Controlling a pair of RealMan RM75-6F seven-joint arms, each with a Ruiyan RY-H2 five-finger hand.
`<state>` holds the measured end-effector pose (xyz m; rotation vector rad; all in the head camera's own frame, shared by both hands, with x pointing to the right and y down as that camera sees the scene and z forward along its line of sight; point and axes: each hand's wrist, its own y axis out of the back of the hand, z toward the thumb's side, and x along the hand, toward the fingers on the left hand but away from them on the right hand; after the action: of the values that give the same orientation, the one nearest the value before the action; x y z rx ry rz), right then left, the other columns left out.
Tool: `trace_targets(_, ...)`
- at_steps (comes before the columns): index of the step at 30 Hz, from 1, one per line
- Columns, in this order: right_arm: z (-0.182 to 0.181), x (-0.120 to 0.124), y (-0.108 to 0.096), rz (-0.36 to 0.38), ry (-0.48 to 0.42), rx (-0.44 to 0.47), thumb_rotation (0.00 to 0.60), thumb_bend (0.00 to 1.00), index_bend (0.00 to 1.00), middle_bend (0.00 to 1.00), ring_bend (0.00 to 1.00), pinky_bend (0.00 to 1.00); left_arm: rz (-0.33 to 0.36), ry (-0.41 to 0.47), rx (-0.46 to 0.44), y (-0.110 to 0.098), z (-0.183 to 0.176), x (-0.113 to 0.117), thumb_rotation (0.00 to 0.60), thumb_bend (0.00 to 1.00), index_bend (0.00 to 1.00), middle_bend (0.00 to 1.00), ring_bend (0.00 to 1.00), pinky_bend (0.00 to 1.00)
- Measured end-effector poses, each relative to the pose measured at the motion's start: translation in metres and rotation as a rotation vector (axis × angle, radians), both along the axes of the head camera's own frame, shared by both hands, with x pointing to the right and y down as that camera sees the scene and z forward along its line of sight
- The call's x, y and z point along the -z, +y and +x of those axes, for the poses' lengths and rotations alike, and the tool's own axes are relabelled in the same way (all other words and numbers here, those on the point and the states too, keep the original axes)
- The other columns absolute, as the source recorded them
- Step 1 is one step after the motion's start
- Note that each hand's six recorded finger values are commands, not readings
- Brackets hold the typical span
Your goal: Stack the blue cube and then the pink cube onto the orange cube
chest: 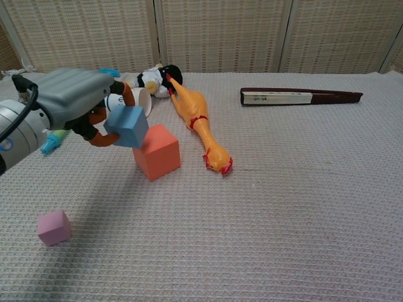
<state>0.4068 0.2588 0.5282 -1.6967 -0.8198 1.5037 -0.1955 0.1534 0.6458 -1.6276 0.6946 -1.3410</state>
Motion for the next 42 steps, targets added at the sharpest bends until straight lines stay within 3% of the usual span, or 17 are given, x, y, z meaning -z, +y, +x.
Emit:
trace_targets(6, 0.003, -0.001, -0.002, 0.002, 0.013, -0.012, 0.6, 0.12, 0.0, 0.0, 0.0, 0.0, 0.014, 0.023, -0.059, -0.006, 0.01, -0.009, 0.6, 0.32, 0.45, 1.0, 1.0, 1.0)
trace_targets(13, 0.004, -0.005, -0.004, -0.009, 0.021, -0.02, 0.6, 0.12, 0.0, 0.0, 0.0, 0.0, 0.015, 0.042, -0.059, -0.011, 0.018, -0.01, 0.6, 0.32, 0.48, 1.0, 1.0, 1.0)
trace_targets(22, 0.003, -0.01, -0.006, -0.028, 0.024, -0.017, 0.6, 0.12, 0.0, 0.0, 0.0, 0.0, -0.076, 0.105, 0.055, -0.018, 0.02, -0.012, 0.6, 0.33, 0.6, 1.0, 1.0, 1.0)
trace_targets(31, 0.003, -0.009, -0.006, -0.031, 0.019, -0.015, 0.6, 0.12, 0.0, 0.0, 0.0, 0.0, -0.199, 0.077, 0.2, -0.021, 0.019, -0.016, 0.6, 0.33, 0.64, 1.0, 1.0, 1.0)
trace_targets(42, 0.003, -0.005, -0.005, -0.031, 0.004, -0.009, 0.6, 0.12, 0.0, 0.0, 0.0, 0.0, -0.177, 0.039, 0.219, -0.025, 0.037, -0.006, 0.6, 0.33, 0.65, 1.0, 1.0, 1.0)
